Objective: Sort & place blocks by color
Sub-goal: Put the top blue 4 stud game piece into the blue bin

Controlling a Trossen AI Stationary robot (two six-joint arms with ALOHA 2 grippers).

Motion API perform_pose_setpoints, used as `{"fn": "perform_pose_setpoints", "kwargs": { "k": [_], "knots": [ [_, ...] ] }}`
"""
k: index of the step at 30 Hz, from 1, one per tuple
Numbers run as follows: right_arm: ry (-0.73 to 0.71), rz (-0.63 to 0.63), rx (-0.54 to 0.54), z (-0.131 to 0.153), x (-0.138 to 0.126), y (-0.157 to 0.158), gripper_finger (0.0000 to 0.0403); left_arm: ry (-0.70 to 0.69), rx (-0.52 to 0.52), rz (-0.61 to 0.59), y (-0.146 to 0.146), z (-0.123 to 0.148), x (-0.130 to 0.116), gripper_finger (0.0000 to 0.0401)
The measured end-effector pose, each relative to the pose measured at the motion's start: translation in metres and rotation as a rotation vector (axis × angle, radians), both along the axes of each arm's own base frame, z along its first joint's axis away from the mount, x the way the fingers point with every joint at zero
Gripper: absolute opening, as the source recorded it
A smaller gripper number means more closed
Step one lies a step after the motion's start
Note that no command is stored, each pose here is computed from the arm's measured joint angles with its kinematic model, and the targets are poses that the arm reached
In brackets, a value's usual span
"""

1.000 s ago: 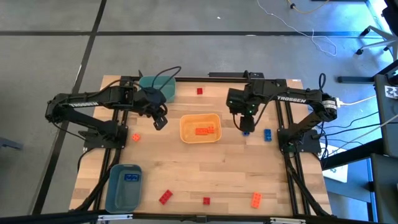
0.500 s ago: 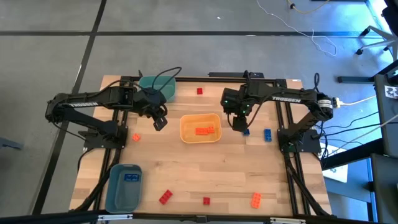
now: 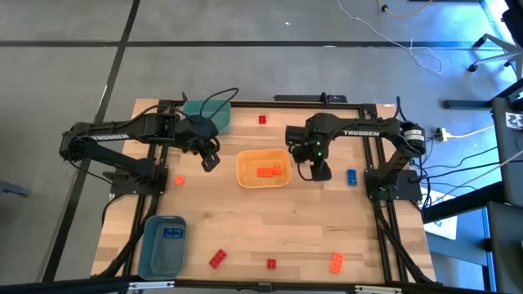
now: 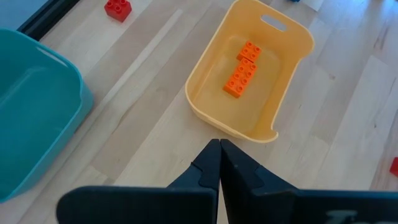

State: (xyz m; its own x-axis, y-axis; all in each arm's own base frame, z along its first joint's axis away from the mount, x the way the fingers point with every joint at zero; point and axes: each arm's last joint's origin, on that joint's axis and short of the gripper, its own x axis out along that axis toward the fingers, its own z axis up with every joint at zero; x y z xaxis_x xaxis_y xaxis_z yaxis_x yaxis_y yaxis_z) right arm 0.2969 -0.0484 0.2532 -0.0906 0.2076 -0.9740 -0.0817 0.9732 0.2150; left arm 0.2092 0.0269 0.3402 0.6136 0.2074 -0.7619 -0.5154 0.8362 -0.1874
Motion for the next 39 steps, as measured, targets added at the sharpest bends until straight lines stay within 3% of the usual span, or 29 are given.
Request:
{"fn": "perform_pose_setpoints", "kwargs": {
  "k": [4,11,17,30,39],
  "knots": [
    [0.019,0.047,0.015,-0.013,-0.004,0.004,0.0186,0.000,0.000,0.000,0.000,0.000,0.000,0.0000],
    [0.075,0.106,-0.112,-0.058,-0.017,0.002,0.0186,0.000,0.000,0.000,0.000,0.000,0.000,0.0000],
    [0.089,0.123,-0.136,-0.084,-0.027,0.001,0.0186,0.000,0.000,-0.001,0.000,0.000,0.000,0.0000],
    [0.054,0.079,-0.208,-0.087,-0.028,-0.019,0.0186,-0.002,-0.006,0.007,0.000,0.000,0.000,0.0000],
    [0.029,0.043,-0.134,-0.087,-0.028,-0.025,0.0186,-0.006,-0.017,0.021,0.000,0.000,0.000,0.0000]
  ]
}}
